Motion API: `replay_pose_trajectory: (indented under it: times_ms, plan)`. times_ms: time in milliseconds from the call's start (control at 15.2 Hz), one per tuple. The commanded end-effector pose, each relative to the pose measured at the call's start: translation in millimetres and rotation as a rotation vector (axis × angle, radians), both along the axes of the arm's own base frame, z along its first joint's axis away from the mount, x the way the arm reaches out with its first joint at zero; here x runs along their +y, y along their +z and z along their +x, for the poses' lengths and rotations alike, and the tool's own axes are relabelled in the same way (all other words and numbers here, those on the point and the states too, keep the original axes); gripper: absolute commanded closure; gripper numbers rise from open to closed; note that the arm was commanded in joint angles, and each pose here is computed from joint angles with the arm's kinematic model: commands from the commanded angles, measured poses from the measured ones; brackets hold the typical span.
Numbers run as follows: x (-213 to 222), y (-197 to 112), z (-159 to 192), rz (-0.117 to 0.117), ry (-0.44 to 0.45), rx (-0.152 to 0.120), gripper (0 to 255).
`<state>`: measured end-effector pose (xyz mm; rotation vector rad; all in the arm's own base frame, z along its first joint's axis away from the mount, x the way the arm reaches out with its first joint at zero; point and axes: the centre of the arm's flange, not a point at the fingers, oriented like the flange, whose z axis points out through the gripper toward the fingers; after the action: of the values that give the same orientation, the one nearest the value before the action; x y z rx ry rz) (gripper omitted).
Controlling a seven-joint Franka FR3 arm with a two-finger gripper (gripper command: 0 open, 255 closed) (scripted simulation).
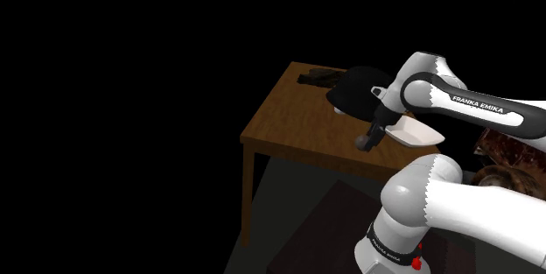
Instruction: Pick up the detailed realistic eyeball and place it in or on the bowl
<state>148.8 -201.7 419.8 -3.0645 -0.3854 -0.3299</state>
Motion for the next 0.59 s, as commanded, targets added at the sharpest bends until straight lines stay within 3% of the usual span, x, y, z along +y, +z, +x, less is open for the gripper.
replay_pose_trajectory:
  times_ms: [0,396,462,528]
  plan:
    - [-0.2,-4.3,-0.1,0.000,0.000,-0.001,0]
    - [-0.3,-4.2,-0.1,0.000,0.000,0.000,0]
    - [-0.3,-4.2,-0.1,0.000,0.000,0.000,255]
    - [-0.3,-4.2,-0.1,0.000,0.000,0.000,255]
